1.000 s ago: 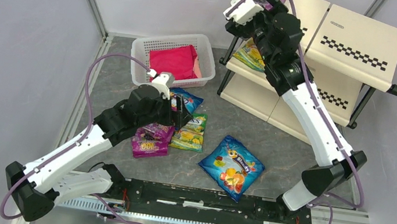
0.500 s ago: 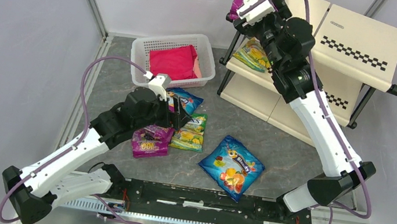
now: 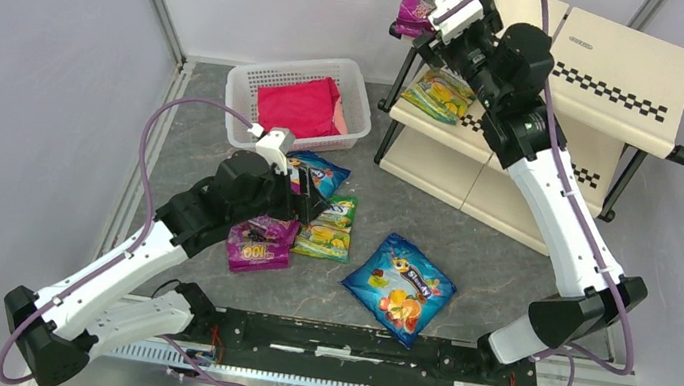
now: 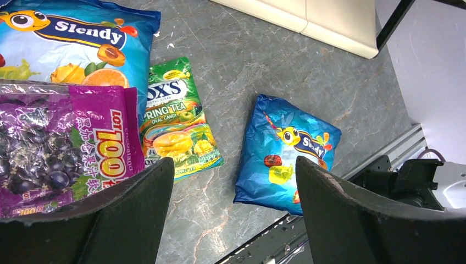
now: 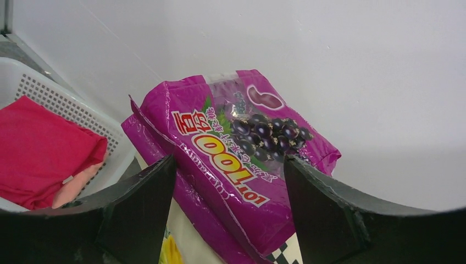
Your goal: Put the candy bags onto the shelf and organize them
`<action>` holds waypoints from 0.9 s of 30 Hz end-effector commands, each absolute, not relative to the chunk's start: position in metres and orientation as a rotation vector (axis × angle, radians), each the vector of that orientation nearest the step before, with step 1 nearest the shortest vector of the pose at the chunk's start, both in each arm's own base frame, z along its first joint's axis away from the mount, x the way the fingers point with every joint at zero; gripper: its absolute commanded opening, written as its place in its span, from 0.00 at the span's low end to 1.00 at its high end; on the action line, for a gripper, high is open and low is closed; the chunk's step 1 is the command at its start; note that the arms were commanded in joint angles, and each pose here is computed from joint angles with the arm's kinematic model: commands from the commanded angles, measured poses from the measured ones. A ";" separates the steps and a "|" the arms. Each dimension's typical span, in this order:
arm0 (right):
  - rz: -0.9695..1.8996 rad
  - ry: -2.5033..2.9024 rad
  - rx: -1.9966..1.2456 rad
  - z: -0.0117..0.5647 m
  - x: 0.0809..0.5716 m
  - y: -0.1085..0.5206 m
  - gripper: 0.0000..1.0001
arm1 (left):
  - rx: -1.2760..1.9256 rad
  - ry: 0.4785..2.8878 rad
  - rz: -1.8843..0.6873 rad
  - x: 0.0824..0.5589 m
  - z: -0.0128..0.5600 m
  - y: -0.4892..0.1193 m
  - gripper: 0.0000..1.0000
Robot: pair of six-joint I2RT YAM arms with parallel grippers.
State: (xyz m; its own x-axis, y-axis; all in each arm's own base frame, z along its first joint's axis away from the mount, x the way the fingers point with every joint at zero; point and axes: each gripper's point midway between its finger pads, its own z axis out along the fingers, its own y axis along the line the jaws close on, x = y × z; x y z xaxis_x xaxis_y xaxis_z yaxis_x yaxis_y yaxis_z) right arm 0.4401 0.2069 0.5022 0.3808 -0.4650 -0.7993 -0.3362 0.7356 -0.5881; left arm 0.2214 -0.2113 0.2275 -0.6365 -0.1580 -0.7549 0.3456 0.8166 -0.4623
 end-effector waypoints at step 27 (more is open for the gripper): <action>-0.178 1.259 -0.664 0.519 0.459 0.152 0.00 | 0.172 2.094 -0.760 0.232 0.238 -0.221 0.87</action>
State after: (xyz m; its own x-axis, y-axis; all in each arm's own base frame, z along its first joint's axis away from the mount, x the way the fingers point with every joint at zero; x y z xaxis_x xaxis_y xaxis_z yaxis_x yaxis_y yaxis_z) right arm 0.4653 0.1883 0.4870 0.3288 -0.4741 -0.8167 -0.3514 0.7413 -0.5718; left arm 0.2249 -0.2147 0.2185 -0.6537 -0.1422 -0.7433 0.3374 0.8244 -0.4545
